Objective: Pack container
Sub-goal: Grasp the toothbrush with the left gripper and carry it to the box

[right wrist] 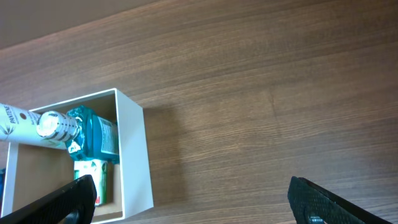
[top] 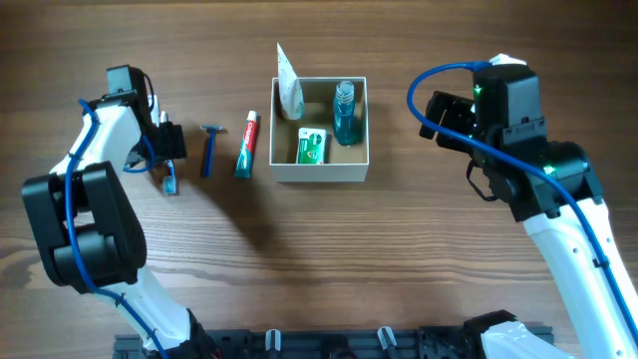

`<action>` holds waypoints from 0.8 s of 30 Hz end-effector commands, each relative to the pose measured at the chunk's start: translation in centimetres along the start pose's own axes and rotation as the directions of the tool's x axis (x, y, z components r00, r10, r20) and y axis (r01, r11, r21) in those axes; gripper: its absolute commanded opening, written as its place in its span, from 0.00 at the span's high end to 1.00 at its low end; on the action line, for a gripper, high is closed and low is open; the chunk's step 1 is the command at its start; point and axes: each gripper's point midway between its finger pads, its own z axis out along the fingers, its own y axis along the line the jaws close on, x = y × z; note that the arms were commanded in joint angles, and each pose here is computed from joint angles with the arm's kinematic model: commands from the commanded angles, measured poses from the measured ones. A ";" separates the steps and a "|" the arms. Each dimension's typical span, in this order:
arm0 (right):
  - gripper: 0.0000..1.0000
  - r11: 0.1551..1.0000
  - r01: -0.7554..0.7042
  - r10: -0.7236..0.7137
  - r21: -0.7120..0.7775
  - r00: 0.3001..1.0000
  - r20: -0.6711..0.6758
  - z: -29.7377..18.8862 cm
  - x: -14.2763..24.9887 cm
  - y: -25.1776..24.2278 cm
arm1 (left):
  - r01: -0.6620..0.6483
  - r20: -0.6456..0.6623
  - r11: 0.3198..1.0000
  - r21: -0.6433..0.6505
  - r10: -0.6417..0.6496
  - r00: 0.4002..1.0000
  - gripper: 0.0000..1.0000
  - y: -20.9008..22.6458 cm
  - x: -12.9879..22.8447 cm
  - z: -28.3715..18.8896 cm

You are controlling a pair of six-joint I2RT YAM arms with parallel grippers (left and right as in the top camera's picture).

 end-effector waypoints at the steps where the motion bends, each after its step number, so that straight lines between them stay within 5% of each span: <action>1: 0.00 1.000 -0.010 0.010 -0.009 1.000 0.001 0.0 -0.3 0.3 | 0.031 -0.002 0.999 -0.021 -0.031 1.000 0.21 0.4 -0.4 0.6; 9: 0.00 1.000 -0.011 0.011 -0.009 1.000 0.001 0.0 -0.3 0.3 | 0.020 -0.079 1.000 -0.023 -0.022 0.997 0.33 0.1 1.2 2.7; 15: 0.00 1.000 -0.011 0.011 -0.009 1.000 0.001 0.0 -0.3 0.3 | 0.018 -0.099 1.000 -0.024 -0.020 0.995 0.75 0.1 1.7 2.7; 24: 0.00 1.000 -0.011 0.011 -0.009 1.000 0.001 0.0 -0.3 0.3 | 0.022 -0.080 1.000 -0.004 -0.022 0.997 0.96 0.0 0.9 0.0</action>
